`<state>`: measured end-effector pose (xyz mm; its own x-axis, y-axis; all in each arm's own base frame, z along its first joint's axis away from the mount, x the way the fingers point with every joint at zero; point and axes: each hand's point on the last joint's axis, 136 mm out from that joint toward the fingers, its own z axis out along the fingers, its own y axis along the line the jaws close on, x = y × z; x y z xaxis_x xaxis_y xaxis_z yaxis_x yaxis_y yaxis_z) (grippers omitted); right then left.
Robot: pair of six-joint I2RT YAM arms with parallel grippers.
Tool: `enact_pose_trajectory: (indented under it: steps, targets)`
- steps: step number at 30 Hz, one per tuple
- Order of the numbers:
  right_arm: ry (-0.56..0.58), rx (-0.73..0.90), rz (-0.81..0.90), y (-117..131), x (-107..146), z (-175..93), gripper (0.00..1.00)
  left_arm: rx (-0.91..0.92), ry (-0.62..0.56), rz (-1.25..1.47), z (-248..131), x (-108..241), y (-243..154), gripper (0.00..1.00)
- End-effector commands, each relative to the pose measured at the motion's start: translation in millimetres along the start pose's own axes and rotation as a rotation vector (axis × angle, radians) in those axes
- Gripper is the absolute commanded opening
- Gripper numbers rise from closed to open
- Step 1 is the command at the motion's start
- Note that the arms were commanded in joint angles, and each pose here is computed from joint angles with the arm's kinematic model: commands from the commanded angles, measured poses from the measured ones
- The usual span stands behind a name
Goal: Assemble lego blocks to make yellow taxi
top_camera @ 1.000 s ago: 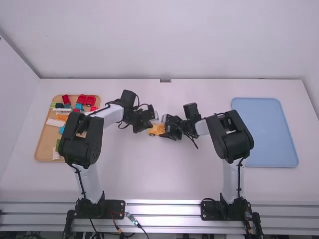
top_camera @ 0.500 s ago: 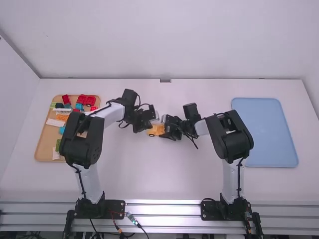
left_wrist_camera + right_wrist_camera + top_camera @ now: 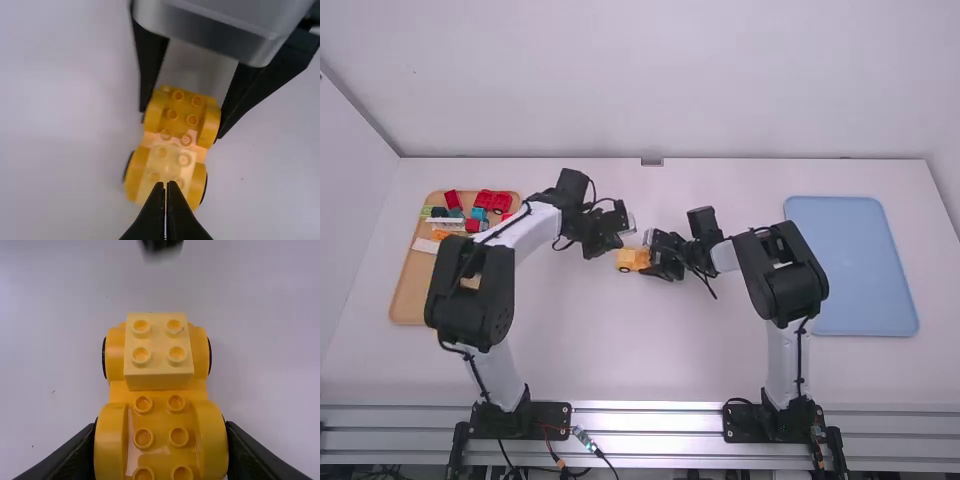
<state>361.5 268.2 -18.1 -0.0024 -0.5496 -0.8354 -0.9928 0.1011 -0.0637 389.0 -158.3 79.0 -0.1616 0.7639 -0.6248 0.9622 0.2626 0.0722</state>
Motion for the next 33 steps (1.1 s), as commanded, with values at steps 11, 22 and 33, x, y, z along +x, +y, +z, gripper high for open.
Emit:
enact_pose_trajectory:
  steps: [11, 22, 33]
  targets:
    - [0.011, -0.016, 0.021, 2, 5, 3, 0.59, -0.216, -0.082, -0.063, -31, 6, -33, 0.31]
    - [0.086, -0.148, -0.029, 42, 1, -7, 0.47, -0.411, -0.059, -0.296, -47, 38, -35, 0.51]
    - [0.111, -0.185, -0.024, 64, 12, -10, 0.54, -0.481, -0.06, -0.431, -69, 49, -26, 0.64]
